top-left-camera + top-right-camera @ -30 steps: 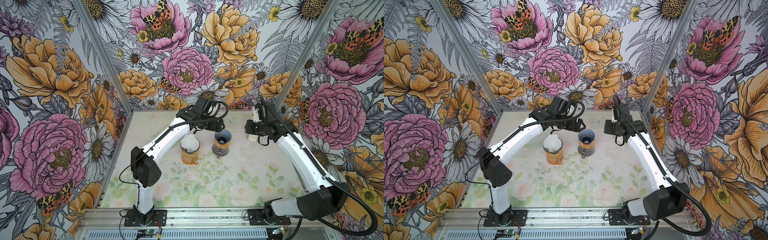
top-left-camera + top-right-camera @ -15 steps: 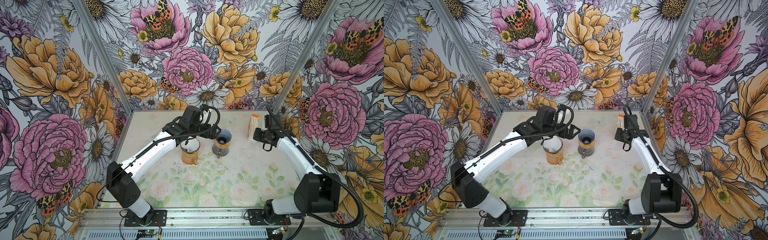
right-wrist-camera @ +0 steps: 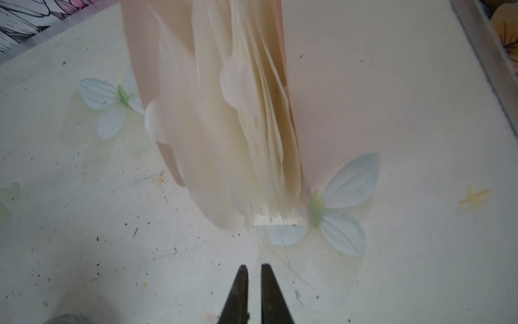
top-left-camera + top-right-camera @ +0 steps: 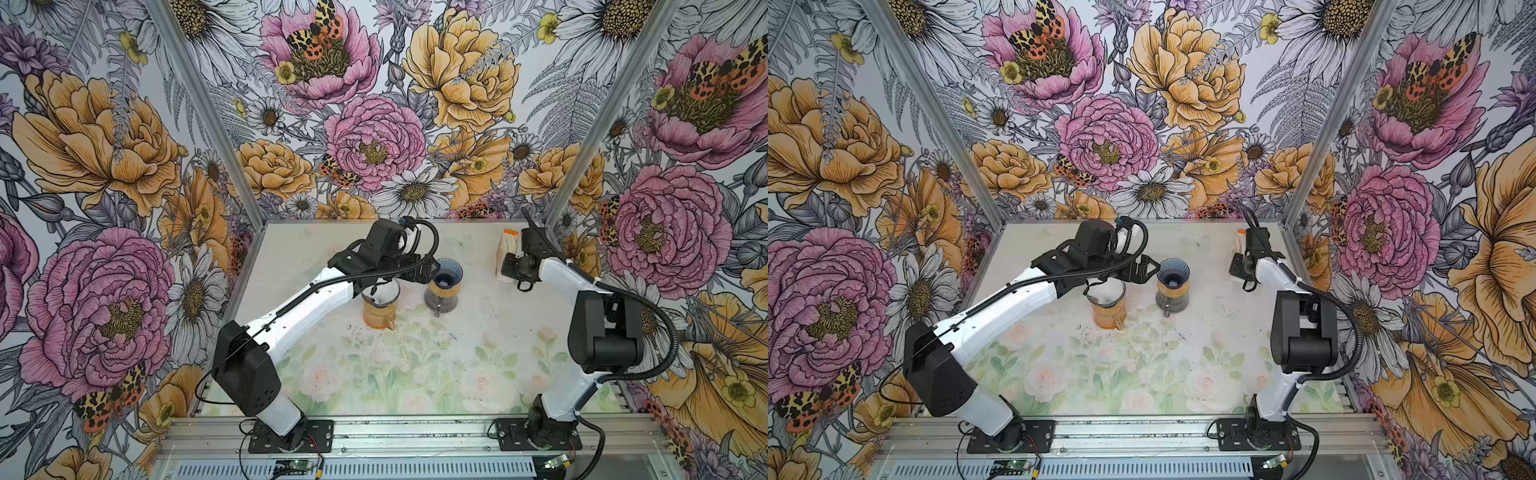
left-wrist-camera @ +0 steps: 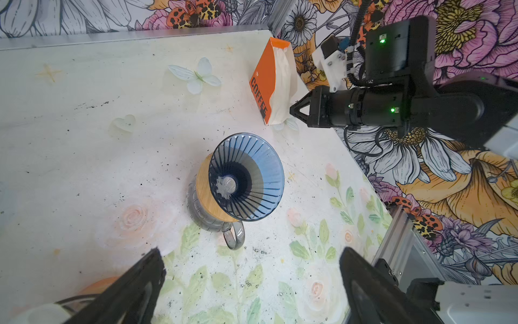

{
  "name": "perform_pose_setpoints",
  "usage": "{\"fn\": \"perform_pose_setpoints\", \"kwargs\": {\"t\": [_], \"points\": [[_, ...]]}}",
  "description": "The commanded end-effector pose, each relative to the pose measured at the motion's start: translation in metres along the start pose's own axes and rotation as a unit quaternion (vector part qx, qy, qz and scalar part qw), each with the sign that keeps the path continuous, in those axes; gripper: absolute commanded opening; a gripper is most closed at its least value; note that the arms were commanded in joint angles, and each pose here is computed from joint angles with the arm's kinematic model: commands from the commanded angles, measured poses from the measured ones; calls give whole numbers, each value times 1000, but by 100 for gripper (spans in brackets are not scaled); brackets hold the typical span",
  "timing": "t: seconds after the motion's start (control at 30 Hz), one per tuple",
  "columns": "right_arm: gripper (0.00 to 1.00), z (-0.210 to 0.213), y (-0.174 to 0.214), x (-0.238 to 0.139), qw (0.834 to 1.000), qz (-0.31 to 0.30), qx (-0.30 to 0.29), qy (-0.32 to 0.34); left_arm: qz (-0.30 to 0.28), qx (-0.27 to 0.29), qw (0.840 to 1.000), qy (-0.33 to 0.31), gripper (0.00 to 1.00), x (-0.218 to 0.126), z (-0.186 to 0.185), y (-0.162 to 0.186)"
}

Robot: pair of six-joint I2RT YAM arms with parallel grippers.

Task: Place the coffee filter in the dripper
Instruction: 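Grasp the edge of a white paper filter in the pack with the right gripper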

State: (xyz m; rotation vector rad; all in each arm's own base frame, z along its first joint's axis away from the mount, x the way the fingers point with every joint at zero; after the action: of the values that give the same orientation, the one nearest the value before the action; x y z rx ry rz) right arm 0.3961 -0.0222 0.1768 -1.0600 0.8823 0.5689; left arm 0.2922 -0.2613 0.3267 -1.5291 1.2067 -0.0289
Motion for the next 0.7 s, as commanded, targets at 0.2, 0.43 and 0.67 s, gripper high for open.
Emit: {"fn": "perform_pose_setpoints", "kwargs": {"t": [0.2, 0.43, 0.67], "points": [[14, 4, -19, 22, 999, -21, 23, -17, -11, -15, 1000, -2, 98, 2, 8, -4], [14, 1, -15, 37, 999, -10, 30, -4, -7, -21, 1000, -1, 99, 5, 10, -4], [14, 2, -20, 51, 999, -2, 33, -10, -6, -25, 1000, 2, 99, 7, 11, -5]]}}
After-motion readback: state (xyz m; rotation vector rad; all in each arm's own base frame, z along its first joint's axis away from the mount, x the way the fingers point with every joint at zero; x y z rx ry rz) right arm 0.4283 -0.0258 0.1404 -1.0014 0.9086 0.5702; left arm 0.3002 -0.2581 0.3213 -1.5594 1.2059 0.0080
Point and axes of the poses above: each gripper's point midway between its finger pads, its own x axis out along the fingers, its own z axis along the line the jaws close on, y = z × x, the point moved 10 cm from there along -x, back along the fingers, and after that the axes turned 4 degrees about x, right-handed, at the moved point
